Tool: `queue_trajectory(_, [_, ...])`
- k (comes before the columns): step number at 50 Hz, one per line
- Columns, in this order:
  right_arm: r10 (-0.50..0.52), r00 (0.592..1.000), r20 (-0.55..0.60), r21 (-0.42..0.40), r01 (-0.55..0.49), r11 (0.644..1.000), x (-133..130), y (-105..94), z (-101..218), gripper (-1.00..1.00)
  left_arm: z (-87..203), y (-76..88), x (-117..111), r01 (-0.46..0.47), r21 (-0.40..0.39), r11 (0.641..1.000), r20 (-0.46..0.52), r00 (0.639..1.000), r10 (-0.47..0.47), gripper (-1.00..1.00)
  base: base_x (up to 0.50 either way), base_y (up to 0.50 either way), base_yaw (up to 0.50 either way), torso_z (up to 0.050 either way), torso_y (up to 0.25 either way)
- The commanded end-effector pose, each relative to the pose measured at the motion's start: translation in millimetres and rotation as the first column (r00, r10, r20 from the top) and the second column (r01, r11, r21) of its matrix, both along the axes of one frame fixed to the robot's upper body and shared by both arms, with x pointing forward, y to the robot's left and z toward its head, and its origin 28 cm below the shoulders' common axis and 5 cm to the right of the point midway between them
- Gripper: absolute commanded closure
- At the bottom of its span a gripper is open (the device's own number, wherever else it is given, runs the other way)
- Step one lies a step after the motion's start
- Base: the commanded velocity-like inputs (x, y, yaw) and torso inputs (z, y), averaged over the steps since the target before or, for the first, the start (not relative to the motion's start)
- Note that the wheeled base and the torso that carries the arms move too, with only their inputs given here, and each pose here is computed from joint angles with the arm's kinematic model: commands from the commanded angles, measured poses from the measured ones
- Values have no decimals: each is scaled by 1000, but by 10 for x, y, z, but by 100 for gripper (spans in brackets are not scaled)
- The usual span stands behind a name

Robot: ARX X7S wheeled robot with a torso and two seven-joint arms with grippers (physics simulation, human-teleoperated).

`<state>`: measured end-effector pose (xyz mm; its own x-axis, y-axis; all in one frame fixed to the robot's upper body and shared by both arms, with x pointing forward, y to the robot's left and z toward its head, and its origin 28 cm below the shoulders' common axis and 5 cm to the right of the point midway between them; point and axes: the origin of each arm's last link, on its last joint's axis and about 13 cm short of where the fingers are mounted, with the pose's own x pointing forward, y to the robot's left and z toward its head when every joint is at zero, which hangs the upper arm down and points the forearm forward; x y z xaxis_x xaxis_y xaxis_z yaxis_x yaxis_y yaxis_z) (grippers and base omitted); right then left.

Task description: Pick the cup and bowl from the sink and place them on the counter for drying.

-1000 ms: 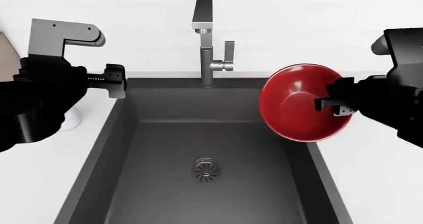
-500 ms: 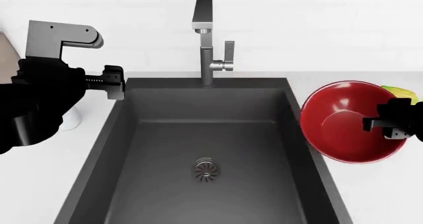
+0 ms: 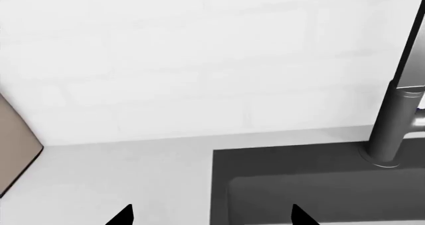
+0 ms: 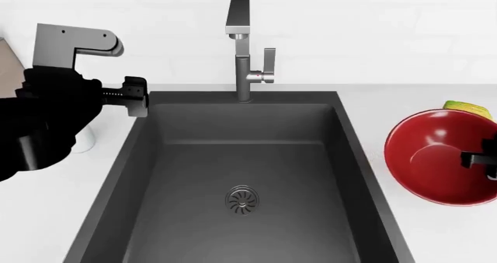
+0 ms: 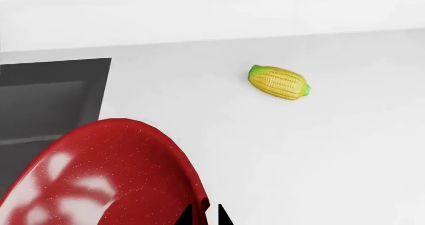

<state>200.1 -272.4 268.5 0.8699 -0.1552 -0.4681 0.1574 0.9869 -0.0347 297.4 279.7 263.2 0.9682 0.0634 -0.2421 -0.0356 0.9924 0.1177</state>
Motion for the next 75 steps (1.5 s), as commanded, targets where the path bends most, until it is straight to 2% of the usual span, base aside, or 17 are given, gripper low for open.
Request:
queue_trajectory(1, [-26,1000,-5,-1,26,1000,-45,-68,-38,100,4,3,-4,1,6,1000,2,1000,-1,-100,0,0,0,0,0])
queue_trajectory(33, [-26,996,-90,31,29,999,-20,-82,-454,100,-7,-6,-20,-1,15,1000,-1,1000,1,-100,0,0,0,0,0])
queue_trajectory(59, [-59,994,-93,32,63,998,-42,-114,-573,100,11,3,-32,-1,16,1000,2,1000,1,-100,0,0,0,0,0])
queue_trajectory(60, [-60,994,-93,31,63,998,-40,-113,-569,-100,11,9,-38,-1,15,1000,3,1000,1,-100,0,0,0,0,0])
queue_trajectory(75, [-79,996,-52,2,79,997,-40,-119,-442,-100,-4,7,-19,3,13,1000,0,1000,-3,-100,0,0,0,0,0])
